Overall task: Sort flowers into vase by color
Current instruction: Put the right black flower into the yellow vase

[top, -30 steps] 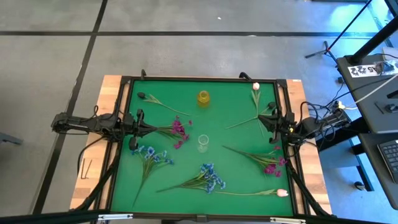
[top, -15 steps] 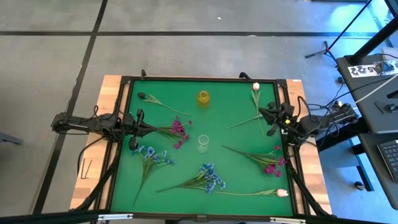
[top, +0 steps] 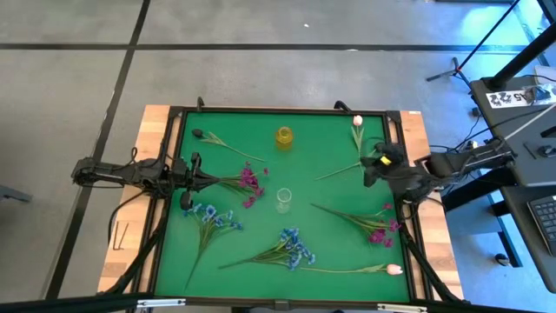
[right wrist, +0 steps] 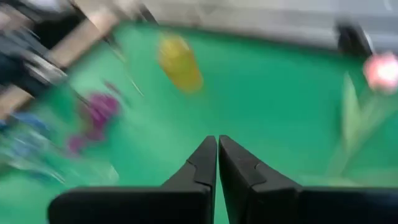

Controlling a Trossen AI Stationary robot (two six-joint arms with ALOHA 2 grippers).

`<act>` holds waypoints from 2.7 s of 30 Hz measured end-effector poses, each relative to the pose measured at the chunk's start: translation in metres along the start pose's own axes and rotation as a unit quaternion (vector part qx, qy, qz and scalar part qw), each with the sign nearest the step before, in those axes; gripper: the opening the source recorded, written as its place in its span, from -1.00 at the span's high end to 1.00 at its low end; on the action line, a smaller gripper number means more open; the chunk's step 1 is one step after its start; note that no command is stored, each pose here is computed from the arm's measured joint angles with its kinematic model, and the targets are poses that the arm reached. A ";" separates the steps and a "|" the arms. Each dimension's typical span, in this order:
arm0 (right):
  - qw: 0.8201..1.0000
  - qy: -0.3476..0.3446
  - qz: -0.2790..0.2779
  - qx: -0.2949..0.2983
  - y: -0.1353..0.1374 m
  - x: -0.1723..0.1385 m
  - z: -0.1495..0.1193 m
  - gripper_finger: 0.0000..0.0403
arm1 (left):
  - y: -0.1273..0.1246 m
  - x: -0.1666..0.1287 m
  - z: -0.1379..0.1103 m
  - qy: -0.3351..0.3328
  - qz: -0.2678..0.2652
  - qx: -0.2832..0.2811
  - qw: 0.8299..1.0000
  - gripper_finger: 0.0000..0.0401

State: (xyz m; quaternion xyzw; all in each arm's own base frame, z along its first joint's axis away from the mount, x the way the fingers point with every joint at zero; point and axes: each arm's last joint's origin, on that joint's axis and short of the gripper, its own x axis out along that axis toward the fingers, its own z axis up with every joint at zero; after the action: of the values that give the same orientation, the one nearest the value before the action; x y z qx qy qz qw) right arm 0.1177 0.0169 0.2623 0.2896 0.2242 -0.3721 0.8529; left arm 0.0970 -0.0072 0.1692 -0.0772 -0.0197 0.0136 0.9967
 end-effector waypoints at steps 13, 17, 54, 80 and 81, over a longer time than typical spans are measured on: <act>0.974 0.176 -0.133 0.053 -0.004 0.050 0.001 0.29 | 0.000 0.000 0.000 0.000 0.000 0.000 1.000 1.00; 0.966 0.161 -0.184 0.086 -0.012 0.067 0.009 0.04 | 0.000 0.000 0.000 0.000 0.000 0.000 1.000 1.00; 0.895 0.231 -0.244 0.295 -0.042 0.140 0.001 -0.10 | 0.000 0.000 0.000 0.000 0.000 0.000 1.000 1.00; 0.881 0.163 -0.295 0.331 -0.075 0.150 -0.007 0.03 | 0.000 0.000 0.000 0.000 0.000 0.000 1.000 1.00; 0.881 0.162 -0.296 0.331 -0.075 0.150 -0.007 0.09 | 0.000 0.000 0.000 0.000 0.000 0.000 1.000 1.00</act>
State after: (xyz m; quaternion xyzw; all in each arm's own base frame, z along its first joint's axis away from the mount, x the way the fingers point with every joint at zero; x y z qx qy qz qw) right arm 0.1528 -0.0959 0.1431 0.5314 0.2982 -0.6074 0.5096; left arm 0.0970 -0.0072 0.1692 -0.0772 -0.0196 0.0137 0.9967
